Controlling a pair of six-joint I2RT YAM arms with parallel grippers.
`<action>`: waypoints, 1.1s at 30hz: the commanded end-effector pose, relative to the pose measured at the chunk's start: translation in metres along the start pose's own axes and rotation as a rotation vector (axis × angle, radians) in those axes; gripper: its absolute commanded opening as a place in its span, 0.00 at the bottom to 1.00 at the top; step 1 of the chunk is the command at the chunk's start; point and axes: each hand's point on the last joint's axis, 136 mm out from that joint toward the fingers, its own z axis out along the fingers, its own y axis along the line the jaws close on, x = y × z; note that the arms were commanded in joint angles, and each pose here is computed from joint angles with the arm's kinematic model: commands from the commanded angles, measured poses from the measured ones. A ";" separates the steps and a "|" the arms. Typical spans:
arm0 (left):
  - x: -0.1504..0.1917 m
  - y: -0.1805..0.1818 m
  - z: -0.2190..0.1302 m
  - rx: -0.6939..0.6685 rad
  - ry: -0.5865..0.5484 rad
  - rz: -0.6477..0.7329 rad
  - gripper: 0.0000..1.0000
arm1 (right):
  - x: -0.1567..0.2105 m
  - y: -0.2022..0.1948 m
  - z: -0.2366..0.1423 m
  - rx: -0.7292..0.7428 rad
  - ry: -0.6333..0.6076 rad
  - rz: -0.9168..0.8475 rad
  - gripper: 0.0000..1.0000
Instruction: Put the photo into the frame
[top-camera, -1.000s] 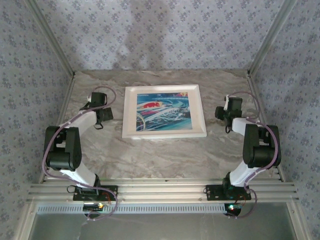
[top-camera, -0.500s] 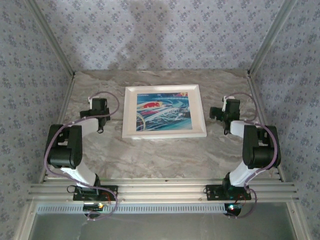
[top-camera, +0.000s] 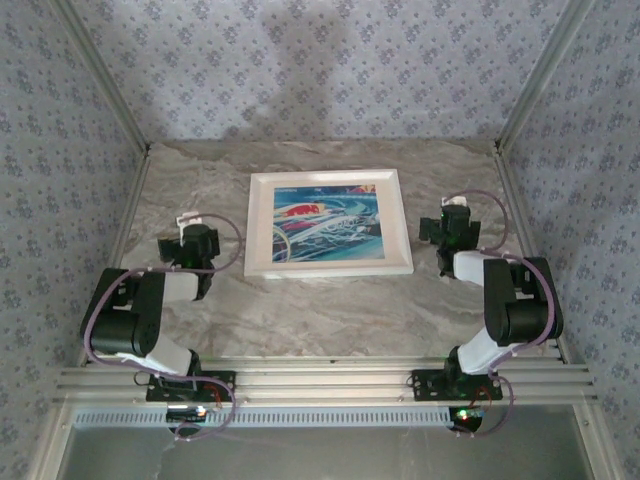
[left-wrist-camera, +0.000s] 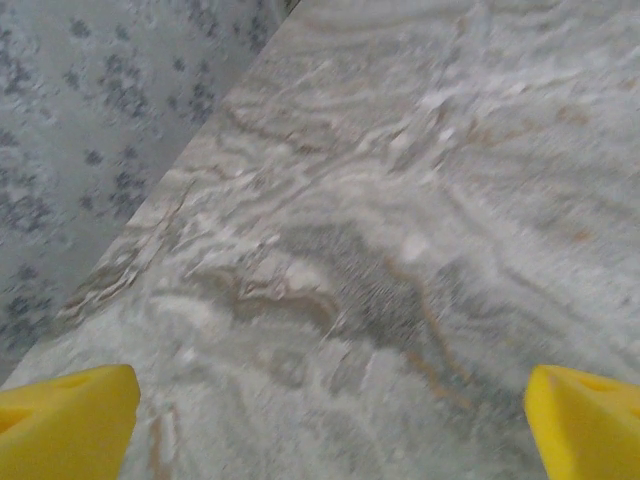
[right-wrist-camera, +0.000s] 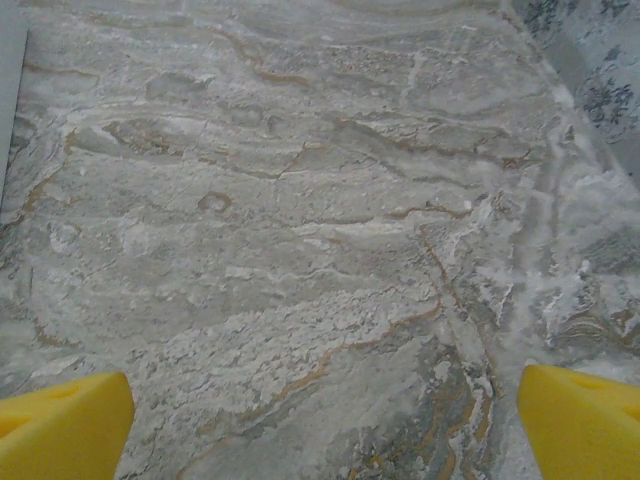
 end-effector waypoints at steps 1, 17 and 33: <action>-0.026 -0.009 0.001 0.146 -0.083 -0.087 0.98 | -0.013 -0.007 -0.008 0.020 -0.069 0.018 1.00; -0.017 -0.019 0.000 0.208 -0.111 -0.077 0.99 | 0.004 -0.013 -0.025 -0.030 -0.218 0.083 1.00; -0.017 -0.018 0.001 0.208 -0.110 -0.079 0.98 | 0.006 -0.012 -0.025 -0.024 -0.213 0.077 1.00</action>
